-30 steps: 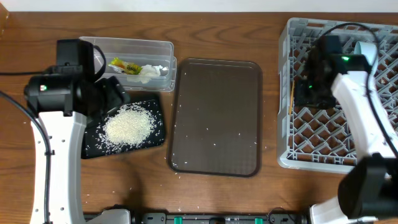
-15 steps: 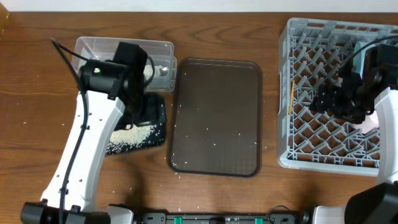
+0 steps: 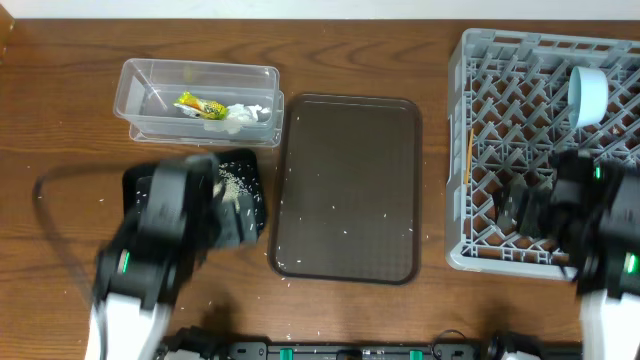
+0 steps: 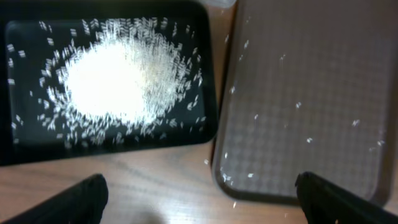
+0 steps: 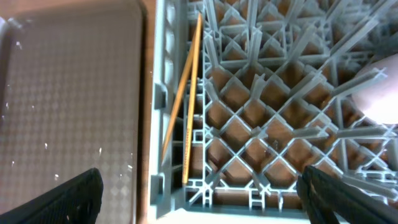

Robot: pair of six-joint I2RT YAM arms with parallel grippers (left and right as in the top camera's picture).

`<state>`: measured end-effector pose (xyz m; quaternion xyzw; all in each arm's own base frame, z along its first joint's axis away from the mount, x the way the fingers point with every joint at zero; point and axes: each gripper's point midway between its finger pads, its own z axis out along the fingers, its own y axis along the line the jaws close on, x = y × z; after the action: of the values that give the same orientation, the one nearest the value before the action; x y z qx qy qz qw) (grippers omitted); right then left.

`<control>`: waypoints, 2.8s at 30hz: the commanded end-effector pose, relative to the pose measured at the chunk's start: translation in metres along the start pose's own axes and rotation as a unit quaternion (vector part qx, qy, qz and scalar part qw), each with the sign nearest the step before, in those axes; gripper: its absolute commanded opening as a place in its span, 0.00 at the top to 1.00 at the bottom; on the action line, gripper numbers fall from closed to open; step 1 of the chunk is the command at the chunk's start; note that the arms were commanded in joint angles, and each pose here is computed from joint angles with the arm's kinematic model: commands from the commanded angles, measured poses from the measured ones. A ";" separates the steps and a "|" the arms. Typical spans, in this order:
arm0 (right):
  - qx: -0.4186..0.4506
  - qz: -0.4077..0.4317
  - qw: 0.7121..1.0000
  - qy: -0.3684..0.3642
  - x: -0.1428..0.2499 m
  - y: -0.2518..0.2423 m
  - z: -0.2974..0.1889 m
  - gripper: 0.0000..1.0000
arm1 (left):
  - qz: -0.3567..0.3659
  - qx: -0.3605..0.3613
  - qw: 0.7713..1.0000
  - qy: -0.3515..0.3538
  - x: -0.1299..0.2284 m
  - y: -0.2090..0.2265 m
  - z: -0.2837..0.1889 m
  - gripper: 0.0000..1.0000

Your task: Sort waste into correct bins and load items into the dishwasher rack

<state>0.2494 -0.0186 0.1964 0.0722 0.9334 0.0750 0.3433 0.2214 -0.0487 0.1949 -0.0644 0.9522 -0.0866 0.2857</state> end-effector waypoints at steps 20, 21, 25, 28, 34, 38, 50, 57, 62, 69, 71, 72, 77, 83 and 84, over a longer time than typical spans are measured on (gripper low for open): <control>0.000 -0.008 1.000 -0.030 0.047 0.006 -0.026 0.01 | 0.005 0.042 0.987 -0.153 0.016 0.010 -0.047 0.01; 0.000 -0.008 1.000 -0.030 0.047 0.007 -0.026 0.01 | 0.005 0.042 0.987 -0.153 0.016 0.010 -0.047 0.01; 0.000 -0.008 1.000 -0.030 0.047 0.006 -0.026 0.01 | 0.005 0.042 0.987 -0.153 0.016 0.010 -0.047 0.01; -0.001 -0.010 0.999 -0.032 0.049 0.008 -0.028 0.01 | 0.005 0.042 0.987 -0.153 0.016 0.010 -0.047 0.01; -0.017 -0.041 0.997 -0.065 0.053 0.019 -0.035 0.01 | 0.005 0.042 0.987 -0.153 0.016 0.010 -0.047 0.01; -0.045 -0.084 0.984 -0.152 0.044 0.033 -0.035 0.01 | 0.005 0.042 0.987 -0.153 0.016 0.010 -0.047 0.01; -0.097 -0.152 0.898 -0.401 0.014 0.056 -0.019 0.01 | 0.005 0.042 0.987 -0.153 0.016 0.010 -0.047 0.01; -0.095 -0.151 0.897 -0.403 0.029 0.049 0.017 0.01 | 0.005 0.042 0.987 -0.153 0.016 0.010 -0.047 0.02; -0.095 -0.148 0.909 -0.379 0.037 0.047 0.026 0.01 | 0.005 0.042 0.987 -0.153 0.016 0.010 -0.047 0.01; -0.095 -0.148 0.908 -0.379 0.037 0.047 0.026 0.01 | 0.005 0.042 0.987 -0.153 0.016 0.010 -0.047 0.01; -0.095 -0.148 0.908 -0.379 0.037 0.047 0.026 0.01 | 0.005 0.042 0.987 -0.153 0.016 0.010 -0.047 0.02; -0.095 -0.148 0.908 -0.379 0.037 0.047 0.026 0.01 | 0.005 0.042 0.987 -0.153 0.016 0.010 -0.047 0.02; -0.095 -0.148 0.908 -0.379 0.037 0.047 0.026 0.01 | 0.005 0.042 0.987 -0.153 0.016 0.010 -0.047 0.02; -0.095 -0.148 0.909 -0.379 0.037 0.046 0.026 0.01 | 0.005 0.042 0.987 -0.153 0.016 0.010 -0.047 0.01; -0.095 -0.148 0.908 -0.379 0.037 0.047 0.026 0.01 | 0.005 0.042 0.987 -0.153 0.016 0.010 -0.047 0.02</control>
<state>0.2434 0.0324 0.1621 -0.0721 0.7222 0.0718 0.6841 0.1811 -0.0378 0.2222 -0.0626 0.8940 -0.1204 0.4271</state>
